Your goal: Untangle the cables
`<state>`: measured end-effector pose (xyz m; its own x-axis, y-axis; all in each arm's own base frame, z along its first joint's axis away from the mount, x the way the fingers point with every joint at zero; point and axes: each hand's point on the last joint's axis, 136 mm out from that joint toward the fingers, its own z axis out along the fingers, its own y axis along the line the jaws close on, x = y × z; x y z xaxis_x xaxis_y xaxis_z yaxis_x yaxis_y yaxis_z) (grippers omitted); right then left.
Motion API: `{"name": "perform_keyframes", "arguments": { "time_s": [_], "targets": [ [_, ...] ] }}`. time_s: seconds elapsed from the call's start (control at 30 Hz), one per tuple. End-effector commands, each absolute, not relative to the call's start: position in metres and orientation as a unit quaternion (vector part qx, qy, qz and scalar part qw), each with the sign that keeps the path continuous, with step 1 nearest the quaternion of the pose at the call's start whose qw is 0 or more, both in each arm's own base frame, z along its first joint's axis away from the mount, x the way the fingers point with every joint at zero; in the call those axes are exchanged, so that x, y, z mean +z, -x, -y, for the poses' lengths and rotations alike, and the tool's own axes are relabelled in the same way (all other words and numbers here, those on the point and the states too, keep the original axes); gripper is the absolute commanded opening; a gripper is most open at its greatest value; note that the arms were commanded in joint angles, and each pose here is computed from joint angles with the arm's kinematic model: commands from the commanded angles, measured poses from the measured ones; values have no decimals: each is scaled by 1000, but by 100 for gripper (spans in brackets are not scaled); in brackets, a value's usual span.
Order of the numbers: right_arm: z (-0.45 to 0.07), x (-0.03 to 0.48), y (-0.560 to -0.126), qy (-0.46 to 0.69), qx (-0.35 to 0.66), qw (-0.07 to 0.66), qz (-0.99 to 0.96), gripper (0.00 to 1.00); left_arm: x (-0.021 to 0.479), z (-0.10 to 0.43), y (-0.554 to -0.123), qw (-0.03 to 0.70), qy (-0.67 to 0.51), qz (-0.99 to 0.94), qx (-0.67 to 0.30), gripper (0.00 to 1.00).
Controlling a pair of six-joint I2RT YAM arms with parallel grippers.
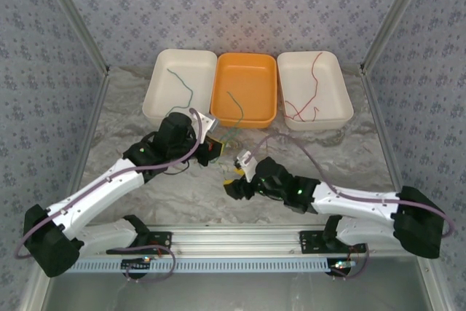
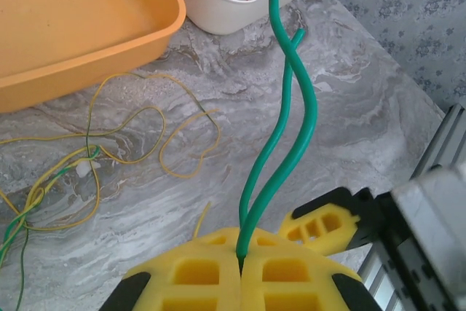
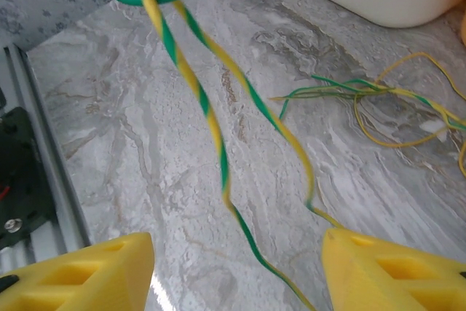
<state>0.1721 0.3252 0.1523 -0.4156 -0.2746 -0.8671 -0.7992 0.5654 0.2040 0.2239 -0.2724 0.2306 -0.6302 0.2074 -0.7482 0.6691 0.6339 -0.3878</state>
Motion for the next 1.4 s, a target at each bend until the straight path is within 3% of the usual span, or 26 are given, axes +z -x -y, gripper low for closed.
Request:
{"name": "perform_keyframes", "arguments": {
  "time_s": [0.0,0.17,0.23,0.4,0.43,0.93,1.13,1.37],
  "targets": [
    [-346,188,-192,331,314,489,-744,64,247,274,-223,342,-260,-831,-353,0],
    [-360,179,-199,325,297,490,-752,62,246,274,-222,339,-260,-832,-353,0],
    [-363,177,-205,320,286,494,-756,56,247,275,-221,339,-259,-831,-356,0],
    [-357,184,-219,287,264,513,-765,3,249,271,-219,338,-260,-834,-351,0],
    [-351,189,-221,277,259,520,-765,0,247,269,-219,336,-259,-837,-345,0],
    [-186,251,-286,65,194,554,-807,0,225,268,-200,301,-256,-841,-369,0],
    [-149,236,-293,-13,248,493,-834,0,248,258,-205,348,-215,-829,-380,0],
    [-118,161,-308,-167,324,363,-857,0,259,272,-206,370,-193,-800,-431,0]
  ]
}}
